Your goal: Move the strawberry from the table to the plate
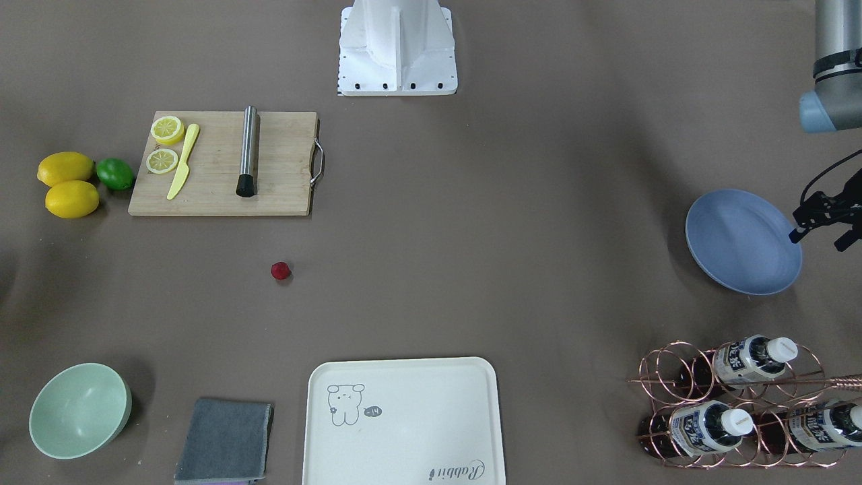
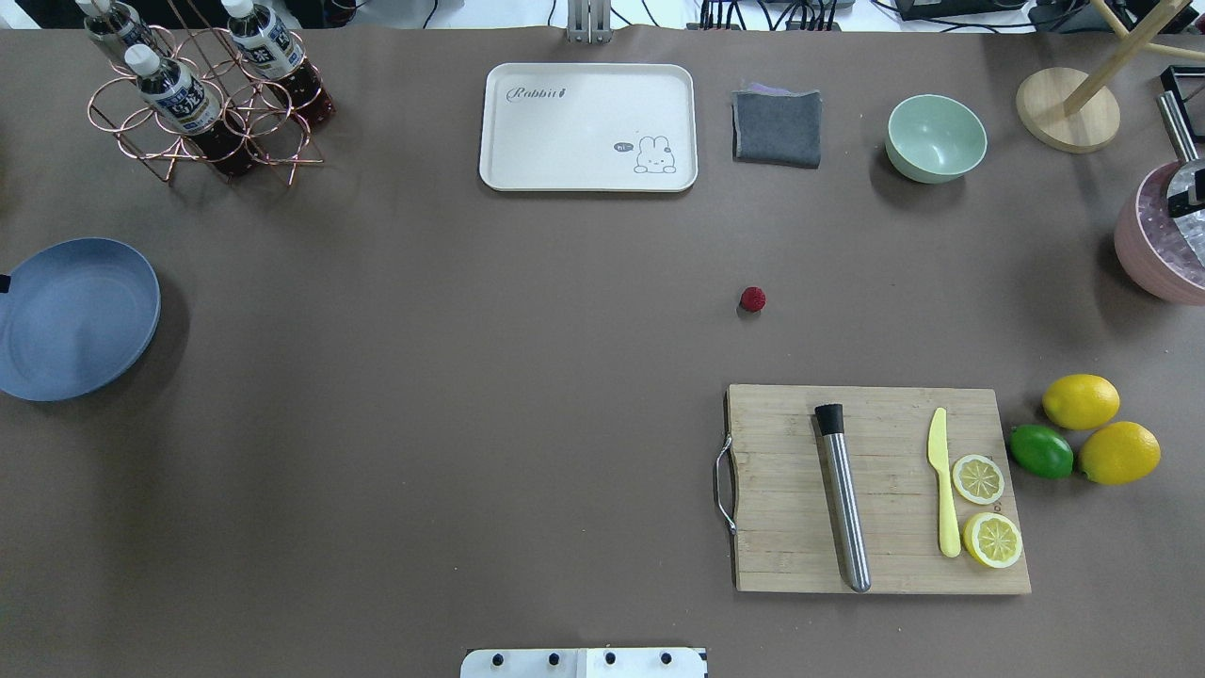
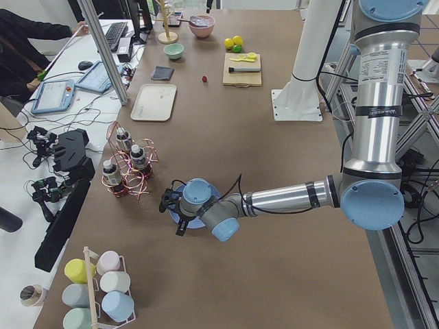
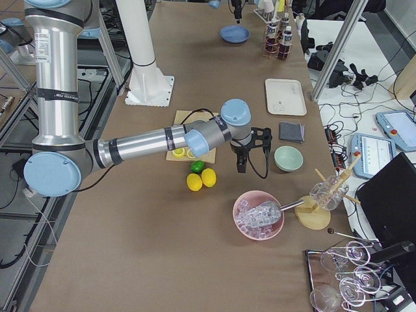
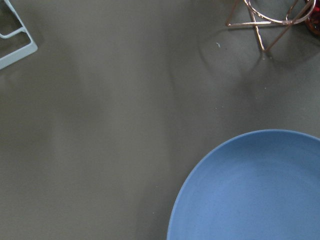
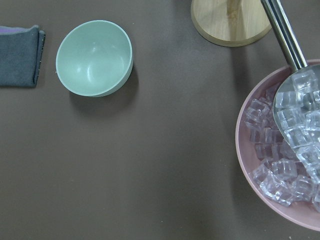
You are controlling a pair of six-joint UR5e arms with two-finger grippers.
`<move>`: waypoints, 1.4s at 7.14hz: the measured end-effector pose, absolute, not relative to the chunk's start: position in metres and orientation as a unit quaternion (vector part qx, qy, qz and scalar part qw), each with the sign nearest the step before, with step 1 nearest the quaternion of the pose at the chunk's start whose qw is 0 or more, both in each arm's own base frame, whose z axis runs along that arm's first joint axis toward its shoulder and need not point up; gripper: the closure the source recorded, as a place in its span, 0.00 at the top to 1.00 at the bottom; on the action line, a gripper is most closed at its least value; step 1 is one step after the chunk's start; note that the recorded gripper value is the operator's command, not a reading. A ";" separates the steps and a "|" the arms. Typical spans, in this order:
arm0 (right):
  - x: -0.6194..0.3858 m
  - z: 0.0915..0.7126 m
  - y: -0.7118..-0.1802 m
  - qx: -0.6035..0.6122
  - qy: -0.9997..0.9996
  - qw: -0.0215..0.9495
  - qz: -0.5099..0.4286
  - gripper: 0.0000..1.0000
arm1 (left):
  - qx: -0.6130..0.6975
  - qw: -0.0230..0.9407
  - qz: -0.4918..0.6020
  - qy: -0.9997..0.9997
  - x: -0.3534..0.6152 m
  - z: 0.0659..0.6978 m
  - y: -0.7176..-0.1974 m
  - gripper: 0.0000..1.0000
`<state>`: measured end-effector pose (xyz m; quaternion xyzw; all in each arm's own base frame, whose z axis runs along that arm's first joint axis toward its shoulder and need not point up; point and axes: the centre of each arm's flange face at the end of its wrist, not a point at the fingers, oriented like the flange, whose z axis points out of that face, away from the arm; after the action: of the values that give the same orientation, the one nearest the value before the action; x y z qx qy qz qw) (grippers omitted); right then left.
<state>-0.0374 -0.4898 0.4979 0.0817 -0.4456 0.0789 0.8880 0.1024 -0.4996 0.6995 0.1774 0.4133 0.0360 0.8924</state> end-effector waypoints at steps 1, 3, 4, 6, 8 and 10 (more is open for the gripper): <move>-0.041 0.493 -0.489 0.081 -0.448 0.887 0.081 1.00 | 0.177 0.893 0.042 0.413 0.112 0.707 -0.499 0.84; -0.046 0.486 -0.489 0.080 -0.450 0.886 0.082 1.00 | 0.174 0.893 0.048 0.412 0.120 0.719 -0.497 0.58; -0.049 0.485 -0.490 0.081 -0.450 0.886 0.081 1.00 | 0.172 0.893 0.047 0.412 0.120 0.722 -0.496 0.24; -0.054 0.482 -0.492 0.082 -0.448 0.887 0.076 1.00 | 0.170 0.894 0.047 0.412 0.120 0.724 -0.496 0.00; -0.056 0.483 -0.492 0.083 -0.446 0.888 0.075 1.00 | 0.168 0.892 0.050 0.416 0.125 0.721 -0.495 0.00; -0.057 0.483 -0.492 0.083 -0.445 0.888 0.075 1.00 | 0.146 0.877 0.038 0.456 0.132 0.695 -0.498 0.00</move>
<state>-0.0570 -0.4923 0.4827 0.0827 -0.4454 0.0748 0.8884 0.1322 -0.4982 0.6954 0.1464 0.4563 0.0384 0.8769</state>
